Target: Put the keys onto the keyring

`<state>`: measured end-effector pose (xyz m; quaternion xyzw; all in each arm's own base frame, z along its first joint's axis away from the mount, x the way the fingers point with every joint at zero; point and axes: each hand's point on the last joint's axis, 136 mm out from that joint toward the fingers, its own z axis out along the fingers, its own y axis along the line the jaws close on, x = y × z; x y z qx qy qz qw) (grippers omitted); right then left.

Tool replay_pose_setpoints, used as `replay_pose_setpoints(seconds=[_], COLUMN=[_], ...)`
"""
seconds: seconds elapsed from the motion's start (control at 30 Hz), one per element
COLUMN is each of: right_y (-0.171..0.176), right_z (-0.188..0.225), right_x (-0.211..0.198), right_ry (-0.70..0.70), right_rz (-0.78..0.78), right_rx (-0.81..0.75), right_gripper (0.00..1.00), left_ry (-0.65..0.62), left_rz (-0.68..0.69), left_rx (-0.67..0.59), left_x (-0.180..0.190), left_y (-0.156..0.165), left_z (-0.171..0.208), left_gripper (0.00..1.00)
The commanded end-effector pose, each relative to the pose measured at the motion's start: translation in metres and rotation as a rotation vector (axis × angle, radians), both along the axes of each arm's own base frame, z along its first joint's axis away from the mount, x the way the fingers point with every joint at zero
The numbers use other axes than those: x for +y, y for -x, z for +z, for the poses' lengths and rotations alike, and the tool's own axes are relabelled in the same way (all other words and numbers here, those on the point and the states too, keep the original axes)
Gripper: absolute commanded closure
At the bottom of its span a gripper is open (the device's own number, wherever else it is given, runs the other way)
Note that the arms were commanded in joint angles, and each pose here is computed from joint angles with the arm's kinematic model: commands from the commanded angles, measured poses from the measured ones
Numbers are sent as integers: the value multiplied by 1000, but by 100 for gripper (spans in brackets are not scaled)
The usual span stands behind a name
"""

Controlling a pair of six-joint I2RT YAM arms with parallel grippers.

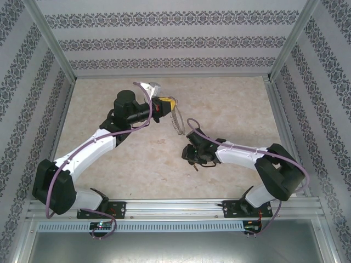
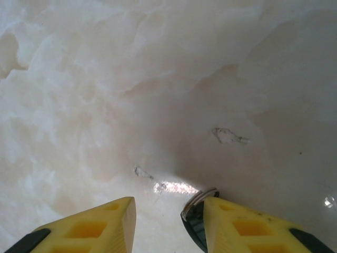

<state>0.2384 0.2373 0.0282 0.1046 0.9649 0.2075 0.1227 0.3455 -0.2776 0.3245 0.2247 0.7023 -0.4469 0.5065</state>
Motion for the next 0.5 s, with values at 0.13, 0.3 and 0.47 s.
replay_pose_setpoints(seconds=[0.13, 0.3, 0.47], right_y=[-3, -2, -1], right_z=[-5, -7, -11], right_x=[-8, -10, -11], right_ry=[69, 93, 107], right_rz=[-52, -49, -42], right_rx=[7, 11, 19], right_gripper=[67, 69, 84], left_ry=[69, 86, 92], left_rz=[-6, -13, -18], left_rx=[-123, -121, -119], left_x=[8, 8, 8], left_y=[9, 10, 10], left_z=[34, 34, 35], left_gripper=[100, 100, 100])
